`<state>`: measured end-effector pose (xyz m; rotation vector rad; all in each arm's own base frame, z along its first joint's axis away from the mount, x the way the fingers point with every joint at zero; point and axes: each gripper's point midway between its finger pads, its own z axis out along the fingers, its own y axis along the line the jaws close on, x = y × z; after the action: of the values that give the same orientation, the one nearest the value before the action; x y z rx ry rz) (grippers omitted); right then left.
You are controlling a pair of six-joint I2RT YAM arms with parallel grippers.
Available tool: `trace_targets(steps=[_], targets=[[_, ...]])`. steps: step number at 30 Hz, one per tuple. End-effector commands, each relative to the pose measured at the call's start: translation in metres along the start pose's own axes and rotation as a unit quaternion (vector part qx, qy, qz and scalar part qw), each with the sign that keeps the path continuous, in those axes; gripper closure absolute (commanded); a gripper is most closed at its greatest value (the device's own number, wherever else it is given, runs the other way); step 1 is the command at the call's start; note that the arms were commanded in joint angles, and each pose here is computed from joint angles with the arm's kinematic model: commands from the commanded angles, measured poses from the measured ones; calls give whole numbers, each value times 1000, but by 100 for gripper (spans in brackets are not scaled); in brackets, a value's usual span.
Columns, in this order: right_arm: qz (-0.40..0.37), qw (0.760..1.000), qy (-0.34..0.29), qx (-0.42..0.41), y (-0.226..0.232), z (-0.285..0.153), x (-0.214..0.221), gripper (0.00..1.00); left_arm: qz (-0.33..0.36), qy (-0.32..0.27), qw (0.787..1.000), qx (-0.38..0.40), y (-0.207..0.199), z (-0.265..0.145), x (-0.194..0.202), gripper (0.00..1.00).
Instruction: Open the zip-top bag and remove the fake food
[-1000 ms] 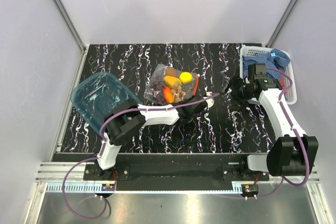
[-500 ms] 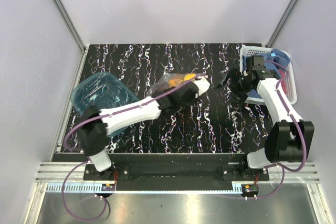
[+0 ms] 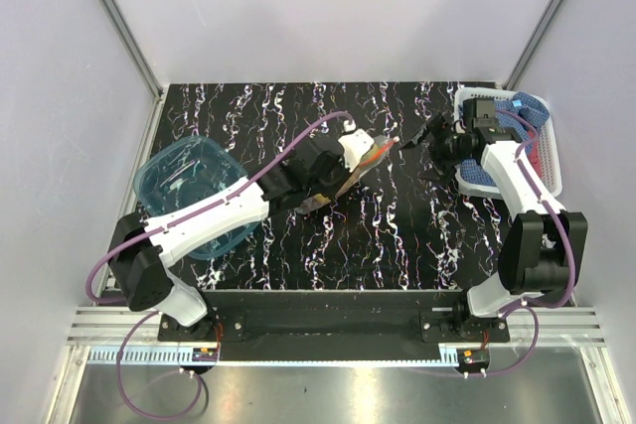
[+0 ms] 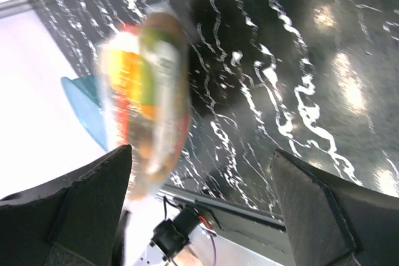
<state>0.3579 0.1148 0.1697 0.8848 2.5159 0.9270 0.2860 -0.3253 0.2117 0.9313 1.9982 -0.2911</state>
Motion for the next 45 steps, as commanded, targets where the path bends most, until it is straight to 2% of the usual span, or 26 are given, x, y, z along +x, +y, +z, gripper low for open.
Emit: trace_targets(steps=[1,3,6,7,12,14,18,23,25,27,28,30,31,32,34,35,38,45], targets=[[-24,997,-27,-66,51,-7,-9,0,-26,-27,999,36,-7,-16,-12,100],[-26,997,-29,-62,55,0,-10,3,-44,-26,998,42,-9,-17,-11,100],[-13,998,-36,-53,54,11,-17,14,-53,-30,997,45,-9,-20,-12,100],[-7,998,-34,-55,57,13,-18,20,-53,-30,997,47,-10,-21,-11,100],[-4,998,-20,-53,65,27,-15,35,-58,-34,996,55,-12,-27,-8,100],[1,999,-15,-51,65,31,-12,39,-61,-36,996,56,-12,-29,-7,100],[9,999,-3,-45,65,38,-2,41,-64,-40,995,58,-12,-32,-6,100],[15,998,27,-54,73,52,9,53,-68,-46,995,56,-11,-36,-6,100],[16,998,25,-57,76,50,8,59,-68,-44,995,55,-10,-37,-2,100],[17,998,25,-63,82,47,10,69,-70,-45,995,53,-10,-39,0,100],[18,997,23,-67,85,43,10,78,-75,-41,995,46,-8,-39,3,100],[19,997,24,-73,90,39,13,85,-84,-44,995,36,-4,-43,4,100],[17,996,22,-80,94,33,15,92,-90,-46,994,31,-3,-44,5,96],[17,996,24,-84,98,30,17,94,-94,-49,994,24,0,-47,5,76],[26,995,24,-88,103,22,26,97,-98,-55,993,25,1,-52,2,49],[29,995,24,-88,105,20,30,98,-99,-63,993,28,1,-55,-3,27],[45,995,21,-82,108,11,43,98,-96,-80,991,44,-3,-60,-21,14],[69,994,16,-78,124,-4,68,99,-83,-92,991,45,-10,-39,-56,13]])
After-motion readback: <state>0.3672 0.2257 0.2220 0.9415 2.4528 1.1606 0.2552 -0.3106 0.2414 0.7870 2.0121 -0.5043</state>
